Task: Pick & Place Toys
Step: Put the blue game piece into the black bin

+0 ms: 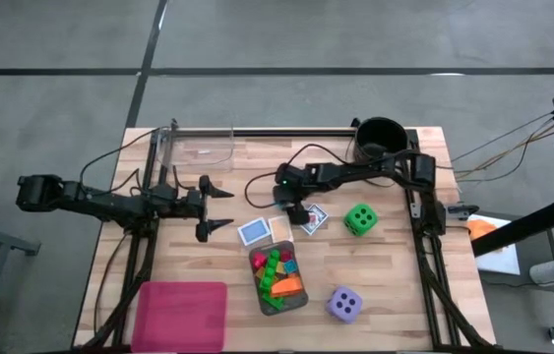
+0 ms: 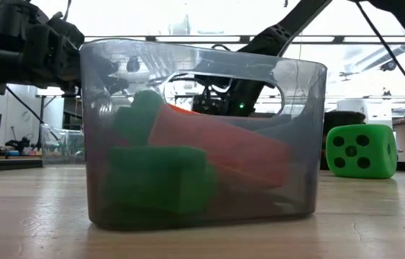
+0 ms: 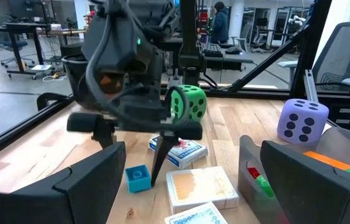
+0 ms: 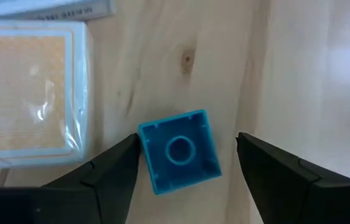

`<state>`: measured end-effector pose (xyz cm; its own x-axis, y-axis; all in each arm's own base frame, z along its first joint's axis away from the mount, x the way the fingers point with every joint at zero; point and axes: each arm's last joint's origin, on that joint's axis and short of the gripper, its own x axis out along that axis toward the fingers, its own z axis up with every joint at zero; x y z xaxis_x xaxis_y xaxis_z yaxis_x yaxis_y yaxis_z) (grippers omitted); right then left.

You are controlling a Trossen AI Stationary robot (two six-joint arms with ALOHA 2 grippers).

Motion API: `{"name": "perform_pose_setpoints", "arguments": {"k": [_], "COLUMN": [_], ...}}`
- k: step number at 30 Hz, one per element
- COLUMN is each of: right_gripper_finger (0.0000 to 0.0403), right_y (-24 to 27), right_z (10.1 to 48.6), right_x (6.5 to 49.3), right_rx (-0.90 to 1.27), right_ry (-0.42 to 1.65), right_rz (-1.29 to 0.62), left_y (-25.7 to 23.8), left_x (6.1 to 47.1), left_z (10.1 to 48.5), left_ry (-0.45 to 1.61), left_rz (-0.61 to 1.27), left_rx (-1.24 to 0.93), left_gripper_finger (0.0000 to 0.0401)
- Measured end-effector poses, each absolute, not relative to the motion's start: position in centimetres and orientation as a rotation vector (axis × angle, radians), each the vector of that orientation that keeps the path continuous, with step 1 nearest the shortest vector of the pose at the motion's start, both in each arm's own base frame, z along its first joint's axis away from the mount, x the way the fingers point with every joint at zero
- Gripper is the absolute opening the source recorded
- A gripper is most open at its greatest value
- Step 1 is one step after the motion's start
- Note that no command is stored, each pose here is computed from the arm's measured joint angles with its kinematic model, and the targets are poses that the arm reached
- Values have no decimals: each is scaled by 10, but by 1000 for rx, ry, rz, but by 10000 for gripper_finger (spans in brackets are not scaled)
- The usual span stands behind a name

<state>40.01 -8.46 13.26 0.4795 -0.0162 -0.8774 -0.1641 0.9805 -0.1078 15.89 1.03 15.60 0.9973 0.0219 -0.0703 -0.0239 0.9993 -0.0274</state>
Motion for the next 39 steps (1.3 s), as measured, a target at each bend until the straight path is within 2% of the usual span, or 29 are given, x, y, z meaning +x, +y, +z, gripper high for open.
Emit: {"name": "perform_pose_setpoints", "arguments": {"k": [4,6,13,22,30,35,39], "right_gripper_finger": [264,250,129,131,131,131,131], "right_y": [-86,-86,-85,-84,-82,-74,-58], "right_z": [130,129,127,140,184,204,195], "right_x": [405,407,407,403,396,393,386], "right_rx": [-179,-173,-156,-154,-172,-99,-57], "right_ry": [1115,1134,1144,1139,1014,729,499], "right_rz": [109,114,123,110,116,280,401], "left_y": [10,10,10,10,10,11,11], "left_x": [159,159,159,159,159,159,159], "left_z": [156,155,155,156,155,155,155], "left_ry": [75,76,76,76,76,77,80], "left_rz": [23,23,24,24,26,31,32], "left_rx": [-29,-29,-31,-31,-31,-31,-32], "left_gripper_finger": [377,377,377,377,377,377,377]}}
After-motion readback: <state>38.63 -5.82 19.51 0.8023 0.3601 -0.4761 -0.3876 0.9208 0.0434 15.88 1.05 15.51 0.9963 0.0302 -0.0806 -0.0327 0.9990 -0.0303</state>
